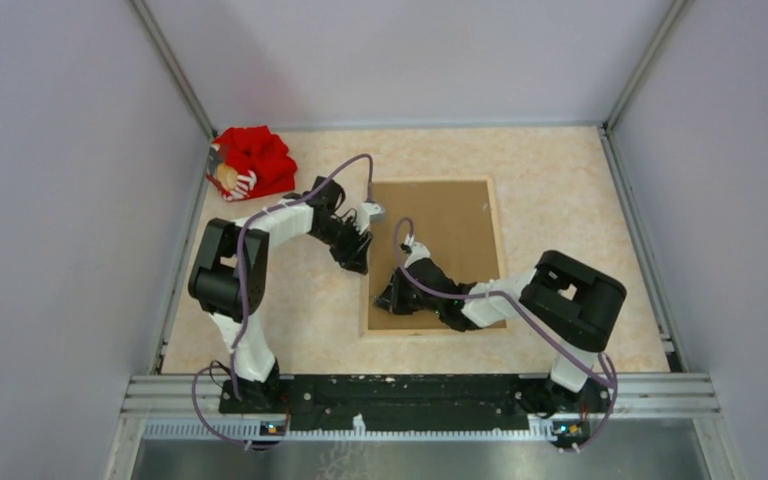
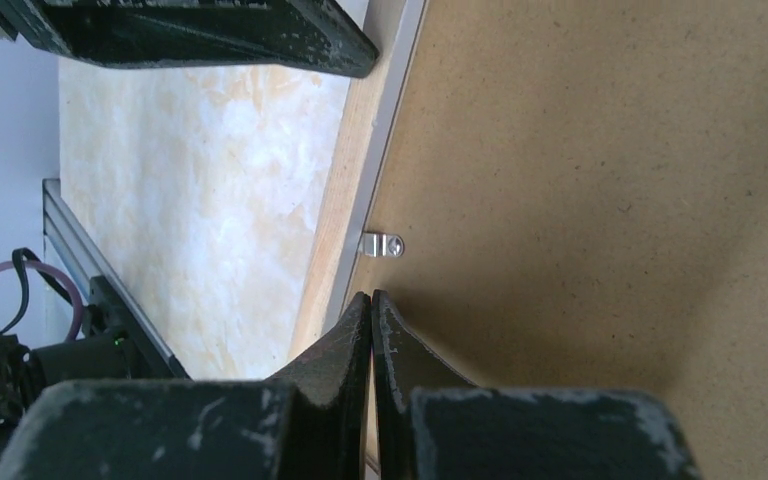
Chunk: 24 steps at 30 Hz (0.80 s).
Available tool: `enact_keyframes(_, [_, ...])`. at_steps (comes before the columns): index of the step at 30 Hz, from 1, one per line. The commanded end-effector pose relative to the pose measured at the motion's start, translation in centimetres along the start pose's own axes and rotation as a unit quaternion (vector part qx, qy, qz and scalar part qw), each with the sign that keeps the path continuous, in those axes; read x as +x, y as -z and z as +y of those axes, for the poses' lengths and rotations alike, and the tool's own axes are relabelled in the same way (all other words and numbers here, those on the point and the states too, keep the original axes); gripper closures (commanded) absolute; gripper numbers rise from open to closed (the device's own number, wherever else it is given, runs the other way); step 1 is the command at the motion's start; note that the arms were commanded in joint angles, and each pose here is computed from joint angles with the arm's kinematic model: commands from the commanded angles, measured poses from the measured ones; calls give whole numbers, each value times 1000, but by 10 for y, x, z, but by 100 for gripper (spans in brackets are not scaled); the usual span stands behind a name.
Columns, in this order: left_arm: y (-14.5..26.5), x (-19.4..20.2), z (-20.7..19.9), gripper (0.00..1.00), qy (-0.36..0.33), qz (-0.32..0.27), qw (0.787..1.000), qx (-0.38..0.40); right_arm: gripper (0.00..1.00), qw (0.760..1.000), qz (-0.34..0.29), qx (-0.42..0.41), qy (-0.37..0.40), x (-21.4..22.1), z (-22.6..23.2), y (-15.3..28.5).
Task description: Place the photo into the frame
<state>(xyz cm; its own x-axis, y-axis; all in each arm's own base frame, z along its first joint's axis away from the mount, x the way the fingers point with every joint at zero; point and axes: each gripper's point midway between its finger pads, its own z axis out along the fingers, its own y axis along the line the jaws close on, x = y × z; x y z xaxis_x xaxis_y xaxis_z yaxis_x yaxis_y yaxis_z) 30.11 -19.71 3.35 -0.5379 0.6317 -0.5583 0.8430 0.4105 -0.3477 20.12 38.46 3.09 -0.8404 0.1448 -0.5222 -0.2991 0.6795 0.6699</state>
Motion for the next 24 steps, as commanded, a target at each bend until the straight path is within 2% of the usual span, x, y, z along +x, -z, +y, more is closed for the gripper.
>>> enact_keyframes(1, [-7,15,-1,56,9,27,1000,11,100,1000,-26,8,7,-12,7,-10])
enact_keyframes(17, [-7,22,-1,61,-3,35,999,11,100,999,-33,27,18,-17,3,-22])
enact_keyframes(20, [-6,23,0,62,-5,39,999,7,100,999,-31,18,22,-18,8,-22])
enact_keyframes(24, [-3,21,-1,62,-5,40,999,8,100,998,-23,-34,37,-19,30,-10])
